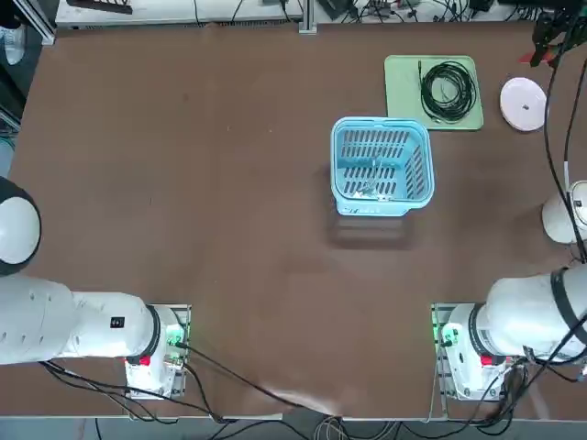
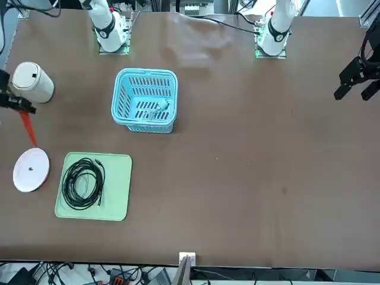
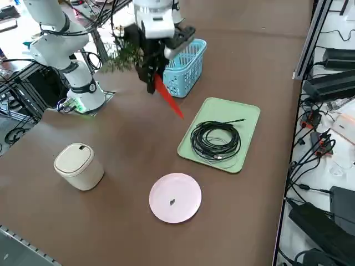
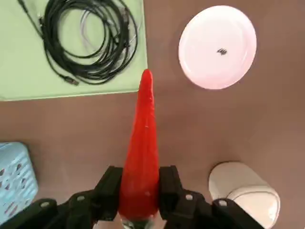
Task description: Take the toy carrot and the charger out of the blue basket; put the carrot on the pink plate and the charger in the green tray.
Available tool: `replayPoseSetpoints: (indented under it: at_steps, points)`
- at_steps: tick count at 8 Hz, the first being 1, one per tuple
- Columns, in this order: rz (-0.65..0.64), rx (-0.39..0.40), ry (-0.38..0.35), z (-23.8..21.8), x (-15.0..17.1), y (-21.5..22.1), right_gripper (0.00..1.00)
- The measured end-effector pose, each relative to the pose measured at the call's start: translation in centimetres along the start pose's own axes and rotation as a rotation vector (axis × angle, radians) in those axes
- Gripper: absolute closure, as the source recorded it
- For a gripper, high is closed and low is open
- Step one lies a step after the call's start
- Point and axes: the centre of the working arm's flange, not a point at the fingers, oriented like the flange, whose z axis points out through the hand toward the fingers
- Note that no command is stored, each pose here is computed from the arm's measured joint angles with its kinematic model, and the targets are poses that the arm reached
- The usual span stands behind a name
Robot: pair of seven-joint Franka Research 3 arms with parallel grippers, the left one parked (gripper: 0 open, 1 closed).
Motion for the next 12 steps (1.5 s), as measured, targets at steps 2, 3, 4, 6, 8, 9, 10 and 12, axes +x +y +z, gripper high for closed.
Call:
replayPoseSetpoints:
  at_steps: [2, 3, 4, 6, 8, 9, 10, 12]
  points:
    - [-0.046, -0.022, 0.067, 3.4, 2.9, 4.1, 0.59]
    - [-0.064, -0.027, 0.103, 5.6, 4.3, 5.6, 0.59]
    - [-0.08, -0.029, 0.125, 8.1, 5.6, 6.7, 0.59]
    - [-0.096, -0.03, 0.158, 12.8, 7.6, 7.6, 0.59]
    - [-0.107, -0.035, 0.194, 16.6, 8.9, 8.8, 0.59]
    - [-0.125, -0.042, 0.217, 18.3, 9.2, 10.0, 0.59]
    - [-0.133, -0.046, 0.227, 20.0, 9.3, 11.4, 0.59]
    - [-0.127, -0.044, 0.226, 21.9, 9.0, 13.0, 0.59]
